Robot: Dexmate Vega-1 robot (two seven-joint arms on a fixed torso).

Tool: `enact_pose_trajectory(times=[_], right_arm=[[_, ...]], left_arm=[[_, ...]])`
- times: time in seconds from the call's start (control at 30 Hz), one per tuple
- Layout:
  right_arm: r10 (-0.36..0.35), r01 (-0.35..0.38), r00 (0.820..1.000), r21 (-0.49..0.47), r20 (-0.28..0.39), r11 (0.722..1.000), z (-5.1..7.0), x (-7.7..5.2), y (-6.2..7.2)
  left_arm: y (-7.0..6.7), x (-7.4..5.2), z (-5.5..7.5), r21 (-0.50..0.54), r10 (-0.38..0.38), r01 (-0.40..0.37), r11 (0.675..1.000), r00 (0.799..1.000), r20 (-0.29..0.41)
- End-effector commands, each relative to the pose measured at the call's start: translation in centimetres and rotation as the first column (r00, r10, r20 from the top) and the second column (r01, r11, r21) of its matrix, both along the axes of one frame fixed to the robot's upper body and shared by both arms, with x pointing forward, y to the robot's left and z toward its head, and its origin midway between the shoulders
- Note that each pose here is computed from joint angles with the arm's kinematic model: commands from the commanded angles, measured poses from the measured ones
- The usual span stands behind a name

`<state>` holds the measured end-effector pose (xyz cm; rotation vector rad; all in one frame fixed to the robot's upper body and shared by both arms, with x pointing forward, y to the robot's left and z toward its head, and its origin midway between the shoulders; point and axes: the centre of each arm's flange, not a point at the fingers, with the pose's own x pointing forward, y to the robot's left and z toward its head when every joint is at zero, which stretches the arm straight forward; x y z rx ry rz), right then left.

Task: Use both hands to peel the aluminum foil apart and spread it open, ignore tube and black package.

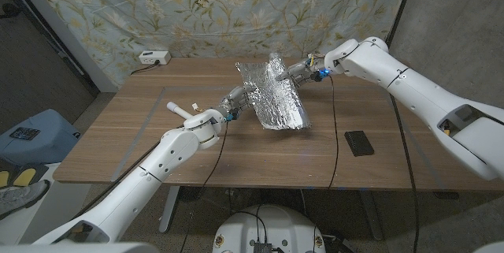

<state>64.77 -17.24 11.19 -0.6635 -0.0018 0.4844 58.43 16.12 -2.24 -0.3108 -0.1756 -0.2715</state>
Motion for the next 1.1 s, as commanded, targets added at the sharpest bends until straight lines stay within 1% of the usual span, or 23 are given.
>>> enact_pose_trajectory(times=[0.03, 0.13, 0.33, 0.53, 0.73, 1.03, 1.1], right_arm=[[0.004, 0.003, 0.998, 0.111, -0.069, 0.994, -1.2, 0.7, -1.9], [0.015, -0.005, 0.997, 0.127, -0.076, 0.992, -1.4, 0.8, -2.3], [0.016, 0.003, 0.994, 0.172, -0.105, 0.985, -1.8, 1.0, -3.2], [0.038, -0.002, 0.988, 0.227, -0.152, 0.974, -2.2, 1.3, -3.9], [0.027, 0.015, 0.984, 0.240, -0.174, 0.971, -2.5, 1.5, -4.3], [0.045, 0.028, 0.970, 0.291, -0.240, 0.956, -3.7, 2.2, -5.0], [0.053, 0.033, 0.962, 0.310, -0.267, 0.950, -4.2, 2.5, -5.2]], left_arm=[[0.4, 0.2, 0.3, 0.007, -0.018, 0.018, 1.000, 1.000, 0.001], [0.4, 0.3, 0.3, 0.004, -0.022, 0.022, 1.000, 1.000, 0.002], [0.5, 0.5, 0.4, -0.004, -0.032, 0.032, 0.999, 0.999, 0.001], [0.7, 0.6, 0.6, -0.009, -0.032, 0.032, 0.999, 0.999, 0.001], [0.6, 0.9, 0.7, -0.009, -0.037, 0.037, 0.999, 0.999, -0.001], [0.8, 1.4, 0.9, -0.016, -0.051, 0.051, 0.999, 0.999, -0.010], [0.9, 1.5, 0.8, -0.015, -0.044, 0.044, 0.999, 0.999, -0.017]])
